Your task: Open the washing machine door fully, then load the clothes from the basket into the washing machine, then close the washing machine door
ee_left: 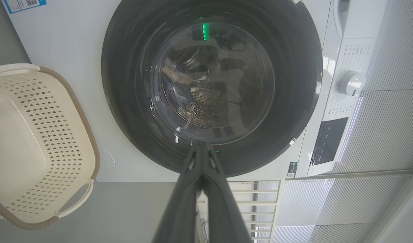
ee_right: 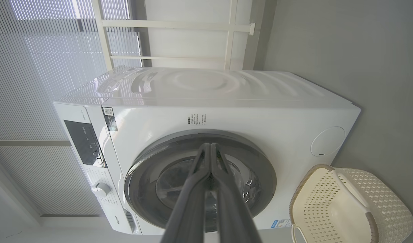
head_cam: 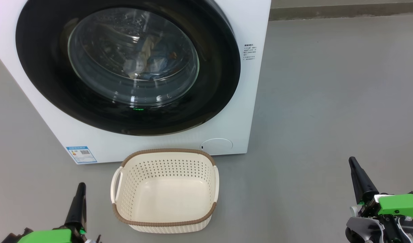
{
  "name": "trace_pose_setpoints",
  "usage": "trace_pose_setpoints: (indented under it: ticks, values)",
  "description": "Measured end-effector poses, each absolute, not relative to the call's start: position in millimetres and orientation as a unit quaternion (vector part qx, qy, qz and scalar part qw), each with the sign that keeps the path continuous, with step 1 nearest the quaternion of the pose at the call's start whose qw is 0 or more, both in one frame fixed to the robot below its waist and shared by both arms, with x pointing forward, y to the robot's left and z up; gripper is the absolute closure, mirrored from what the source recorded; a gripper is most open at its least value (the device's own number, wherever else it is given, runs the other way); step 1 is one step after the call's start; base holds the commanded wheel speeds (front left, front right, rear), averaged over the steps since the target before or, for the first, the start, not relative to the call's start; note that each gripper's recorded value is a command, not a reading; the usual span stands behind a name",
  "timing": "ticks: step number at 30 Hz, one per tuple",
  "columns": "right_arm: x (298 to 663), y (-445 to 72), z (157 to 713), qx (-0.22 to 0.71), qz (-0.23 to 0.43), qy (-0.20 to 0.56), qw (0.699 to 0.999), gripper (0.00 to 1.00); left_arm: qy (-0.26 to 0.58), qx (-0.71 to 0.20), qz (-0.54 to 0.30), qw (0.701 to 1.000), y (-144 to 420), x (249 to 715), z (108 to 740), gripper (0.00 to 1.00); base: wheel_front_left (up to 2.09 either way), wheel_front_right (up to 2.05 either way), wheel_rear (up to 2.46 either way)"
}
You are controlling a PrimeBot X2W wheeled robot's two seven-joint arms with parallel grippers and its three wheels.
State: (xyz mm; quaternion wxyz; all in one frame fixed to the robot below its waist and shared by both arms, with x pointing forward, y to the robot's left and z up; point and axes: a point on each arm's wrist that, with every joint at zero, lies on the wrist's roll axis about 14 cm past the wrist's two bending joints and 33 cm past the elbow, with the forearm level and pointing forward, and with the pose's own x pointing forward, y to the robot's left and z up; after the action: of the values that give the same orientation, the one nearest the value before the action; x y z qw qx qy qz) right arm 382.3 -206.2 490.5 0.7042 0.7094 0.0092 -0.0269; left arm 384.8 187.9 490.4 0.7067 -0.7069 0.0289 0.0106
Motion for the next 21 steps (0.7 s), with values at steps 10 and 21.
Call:
trace_pose_setpoints:
  ticks: [10,21]
  values:
    - [382.3,-205.6,490.5,0.710,-0.027,0.009,0.703,1.00,0.029,-0.707,0.011,0.706,187.9,384.8,490.3,1.00,0.00,0.00,0.00]
    - [382.3,-205.3,490.4,0.711,-0.027,0.009,0.703,1.00,0.029,-0.707,0.011,0.706,187.8,384.8,490.3,1.00,0.00,0.00,0.00]
